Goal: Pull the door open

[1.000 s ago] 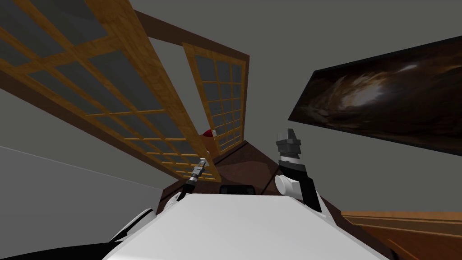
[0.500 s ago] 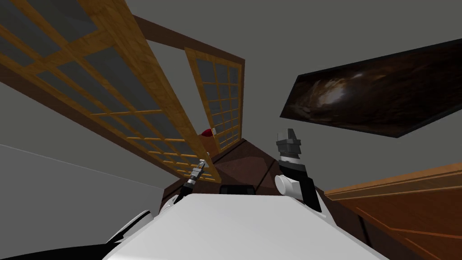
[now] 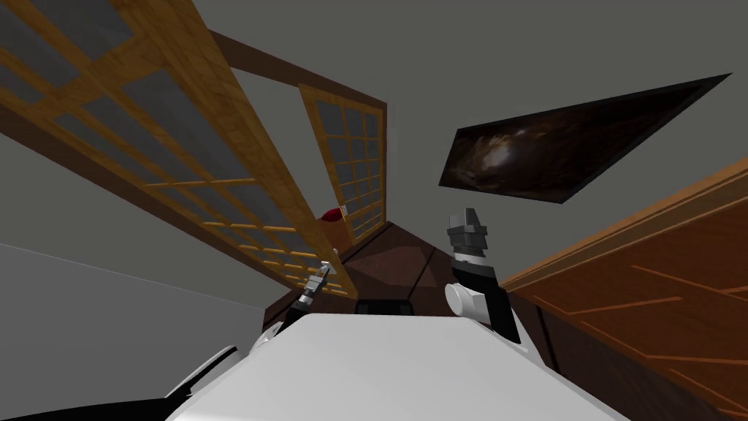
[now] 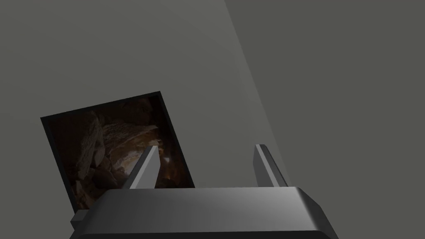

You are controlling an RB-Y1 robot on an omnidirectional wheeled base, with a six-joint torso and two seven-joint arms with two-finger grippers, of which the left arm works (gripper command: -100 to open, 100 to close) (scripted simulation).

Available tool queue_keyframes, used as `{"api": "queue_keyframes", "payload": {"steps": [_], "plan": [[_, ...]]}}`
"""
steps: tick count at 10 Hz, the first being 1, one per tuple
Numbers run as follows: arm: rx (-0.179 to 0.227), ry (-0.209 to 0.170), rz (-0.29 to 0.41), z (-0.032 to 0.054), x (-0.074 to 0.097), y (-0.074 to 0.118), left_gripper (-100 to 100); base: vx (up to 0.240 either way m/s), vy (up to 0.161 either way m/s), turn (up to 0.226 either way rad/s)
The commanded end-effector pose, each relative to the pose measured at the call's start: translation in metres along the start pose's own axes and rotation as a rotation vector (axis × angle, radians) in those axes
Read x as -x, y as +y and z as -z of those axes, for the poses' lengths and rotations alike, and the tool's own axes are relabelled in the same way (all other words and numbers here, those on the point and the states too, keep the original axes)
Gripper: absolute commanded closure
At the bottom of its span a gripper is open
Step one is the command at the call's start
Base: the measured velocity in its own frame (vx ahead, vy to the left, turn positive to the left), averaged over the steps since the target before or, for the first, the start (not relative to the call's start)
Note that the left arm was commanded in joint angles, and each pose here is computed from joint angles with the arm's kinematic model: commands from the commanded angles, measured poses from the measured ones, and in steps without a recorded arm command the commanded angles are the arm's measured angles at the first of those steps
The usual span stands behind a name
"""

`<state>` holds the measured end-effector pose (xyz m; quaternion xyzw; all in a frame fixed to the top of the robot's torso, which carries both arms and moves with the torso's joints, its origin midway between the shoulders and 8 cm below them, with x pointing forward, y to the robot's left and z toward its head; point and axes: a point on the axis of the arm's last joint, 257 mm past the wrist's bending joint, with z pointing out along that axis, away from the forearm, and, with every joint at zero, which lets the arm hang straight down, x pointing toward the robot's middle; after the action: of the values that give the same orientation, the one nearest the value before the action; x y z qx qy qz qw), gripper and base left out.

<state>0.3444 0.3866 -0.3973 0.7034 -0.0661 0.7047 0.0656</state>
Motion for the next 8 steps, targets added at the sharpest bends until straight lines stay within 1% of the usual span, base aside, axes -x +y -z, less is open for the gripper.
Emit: {"api": "queue_keyframes", "payload": {"steps": [1,2,4,5,8], "plan": [[0.007,-0.002,0.001,0.0065,0.0008,0.0005,100,-0.220,0.096,-0.114],[0.011,-0.002,0.001,0.0092,0.0007,0.0005,100,-0.196,0.087,-0.100],[0.013,-0.005,0.002,0.0086,0.0016,0.0027,100,-0.078,0.025,-0.015],[0.016,-0.008,0.003,0.0119,0.0029,0.0028,100,-0.113,0.032,-0.137],[0.019,-0.006,0.002,0.0152,0.0024,0.0019,100,-0.184,0.093,-0.186]]}}
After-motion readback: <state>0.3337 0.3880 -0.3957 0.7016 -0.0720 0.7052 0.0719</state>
